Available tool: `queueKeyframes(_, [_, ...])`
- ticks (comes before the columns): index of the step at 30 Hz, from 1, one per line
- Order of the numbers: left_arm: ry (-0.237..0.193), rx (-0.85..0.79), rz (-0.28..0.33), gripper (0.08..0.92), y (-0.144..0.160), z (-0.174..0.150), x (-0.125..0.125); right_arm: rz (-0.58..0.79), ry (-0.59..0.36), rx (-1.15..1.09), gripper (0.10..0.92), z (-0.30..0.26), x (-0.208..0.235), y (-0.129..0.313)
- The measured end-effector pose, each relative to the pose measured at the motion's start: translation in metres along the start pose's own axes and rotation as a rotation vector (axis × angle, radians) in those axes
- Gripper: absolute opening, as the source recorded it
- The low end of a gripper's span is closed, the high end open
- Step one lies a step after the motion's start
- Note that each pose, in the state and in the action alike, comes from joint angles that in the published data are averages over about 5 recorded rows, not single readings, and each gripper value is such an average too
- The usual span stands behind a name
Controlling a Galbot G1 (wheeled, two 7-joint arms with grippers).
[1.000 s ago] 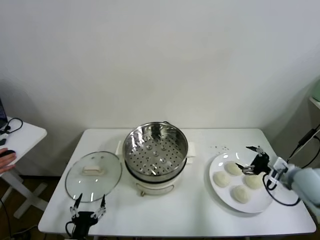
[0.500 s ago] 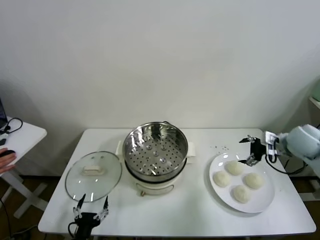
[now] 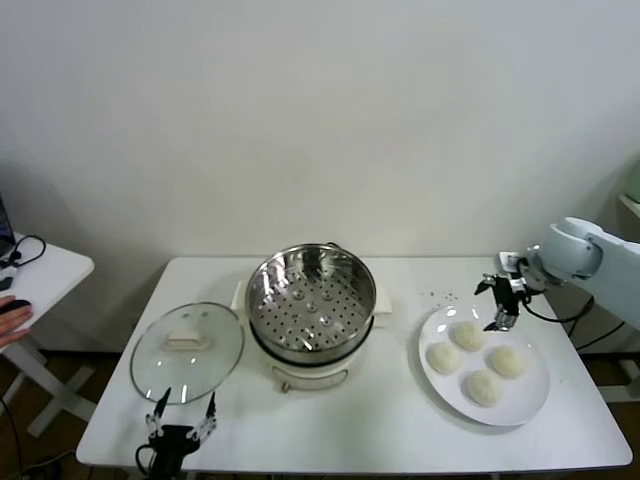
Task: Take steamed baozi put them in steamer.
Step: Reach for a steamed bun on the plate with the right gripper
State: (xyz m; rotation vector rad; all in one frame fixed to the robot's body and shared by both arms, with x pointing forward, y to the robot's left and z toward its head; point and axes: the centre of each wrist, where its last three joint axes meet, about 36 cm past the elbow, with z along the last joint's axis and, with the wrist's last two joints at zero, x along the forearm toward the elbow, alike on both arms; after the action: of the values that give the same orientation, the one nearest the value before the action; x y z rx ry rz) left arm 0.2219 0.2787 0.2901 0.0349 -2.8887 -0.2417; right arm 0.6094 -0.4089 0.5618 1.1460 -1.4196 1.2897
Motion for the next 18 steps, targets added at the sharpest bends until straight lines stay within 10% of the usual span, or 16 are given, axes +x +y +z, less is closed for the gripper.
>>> queueKeyframes(18, [0.014, -0.02, -0.001, 0.823, 0.003, 0.009, 0.001, -0.044, 0.035, -0.002, 0.823, -0.001, -0.054, -0.005])
